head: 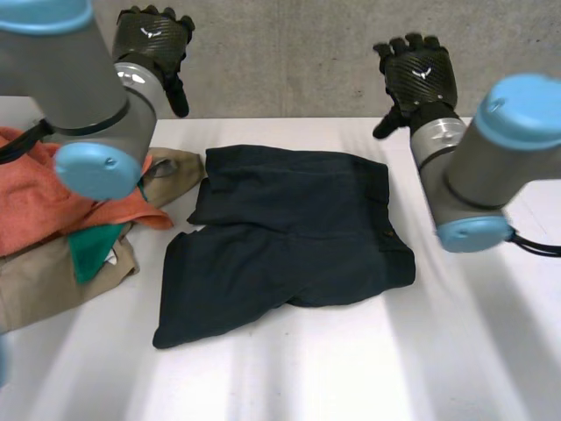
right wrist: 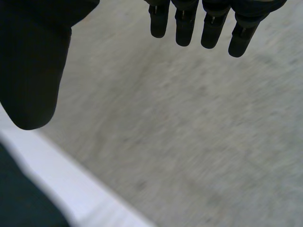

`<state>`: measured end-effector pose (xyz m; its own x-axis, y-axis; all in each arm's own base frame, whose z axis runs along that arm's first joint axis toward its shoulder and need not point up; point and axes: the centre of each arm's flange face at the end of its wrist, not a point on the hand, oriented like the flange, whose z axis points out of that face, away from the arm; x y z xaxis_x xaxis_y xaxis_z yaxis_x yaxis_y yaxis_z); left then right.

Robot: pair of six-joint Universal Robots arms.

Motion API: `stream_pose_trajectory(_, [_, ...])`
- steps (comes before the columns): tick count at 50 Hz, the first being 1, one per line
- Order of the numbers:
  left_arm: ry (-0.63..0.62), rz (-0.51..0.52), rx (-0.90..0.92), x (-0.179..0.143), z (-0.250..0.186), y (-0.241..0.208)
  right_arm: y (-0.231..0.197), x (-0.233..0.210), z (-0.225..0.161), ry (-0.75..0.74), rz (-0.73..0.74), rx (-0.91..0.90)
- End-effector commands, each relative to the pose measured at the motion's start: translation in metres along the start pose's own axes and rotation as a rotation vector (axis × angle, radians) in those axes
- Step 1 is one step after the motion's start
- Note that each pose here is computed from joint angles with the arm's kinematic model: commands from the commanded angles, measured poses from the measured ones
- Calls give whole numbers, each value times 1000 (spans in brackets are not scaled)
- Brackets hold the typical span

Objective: Fold the laundry.

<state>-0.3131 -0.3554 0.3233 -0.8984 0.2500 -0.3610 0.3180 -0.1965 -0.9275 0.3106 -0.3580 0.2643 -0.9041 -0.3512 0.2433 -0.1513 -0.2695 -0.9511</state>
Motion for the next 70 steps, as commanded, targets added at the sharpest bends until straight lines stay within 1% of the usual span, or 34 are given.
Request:
stream_pose_trajectory(1, [144, 34, -179, 4, -87, -4, -7, 13, -49, -210, -32, -288])
stream_pose_trajectory(2, [166, 38, -199, 5, -96, -3, -7, 15, -54, -229, -39, -316])
stream_pose_trajectory(3, [215, 45, -246, 8, -116, 2, -6, 16, -59, -246, -43, -344])
stream_pose_trajectory(5, [262, 48, -295, 9, -135, 8, -3, 20, -76, -302, -62, -428])
stream_pose_trajectory(6, [289, 44, -315, 10, -145, 10, -2, 20, -82, -323, -69, -456])
stream_pose_trajectory(7, [346, 36, -361, 12, -163, 16, 1, 20, -94, -369, -79, -506])
stream_pose_trajectory(10, [436, 16, -432, 16, -188, 28, 6, 19, -112, -447, -94, -571])
stream_pose_trajectory(11, [487, 7, -475, 19, -203, 36, 10, 17, -124, -500, -105, -610])
stream_pose_trajectory(14, [550, -4, -547, 22, -221, 49, 17, 12, -141, -574, -120, -655])
stream_pose_trajectory(15, [580, -13, -599, 25, -230, 59, 24, 9, -149, -612, -131, -669])
stream_pose_trajectory(20, [612, -19, -700, 31, -246, 87, 48, -1, -163, -658, -164, -671])
stream_pose_trajectory(23, [593, -10, -697, 36, -240, 105, 65, -6, -163, -645, -182, -636])
stream_pose_trajectory(26, [553, -5, -677, 37, -230, 114, 73, -8, -158, -620, -196, -582])
stream_pose_trajectory(30, [437, 15, -596, 35, -205, 125, 84, -11, -147, -553, -205, -458])
stream_pose_trajectory(32, [411, 24, -568, 37, -199, 127, 86, -13, -144, -528, -209, -415])
stream_pose_trajectory(35, [399, 48, -536, 46, -189, 133, 94, -17, -137, -486, -218, -352])
stream_pose_trajectory(40, [414, 91, -570, 63, -185, 148, 106, -22, -129, -436, -228, -314])
stream_pose_trajectory(43, [377, 124, -568, 68, -177, 152, 113, -26, -124, -406, -238, -302])
stream_pose_trajectory(50, [268, 205, -469, 75, -152, 145, 122, -34, -112, -342, -274, -246])
stream_pose_trajectory(53, [259, 241, -462, 77, -144, 151, 124, -37, -106, -320, -285, -211])
stream_pose_trajectory(57, [288, 307, -462, 79, -141, 157, 121, -37, -102, -297, -293, -179])
stream_pose_trajectory(60, [298, 347, -423, 78, -138, 147, 111, -34, -100, -281, -285, -165])
stream_pose_trajectory(63, [250, 344, -351, 67, -133, 120, 83, -27, -97, -262, -265, -127])
stream_pose_trajectory(64, [207, 322, -287, 55, -130, 94, 74, -24, -95, -255, -259, -114])
stream_pose_trajectory(65, [176, 306, -249, 47, -128, 79, 49, -16, -92, -236, -246, -78])
stream_pose_trajectory(67, [119, 272, -165, 30, -127, 45, 22, -7, -88, -216, -234, -39])
stream_pose_trajectory(68, [55, 236, -75, 9, -127, 10, -6, 2, -83, -198, -223, -6])
stream_pose_trajectory(70, [-3, 198, 21, -12, -131, -26, -33, 14, -79, -175, -212, 23])
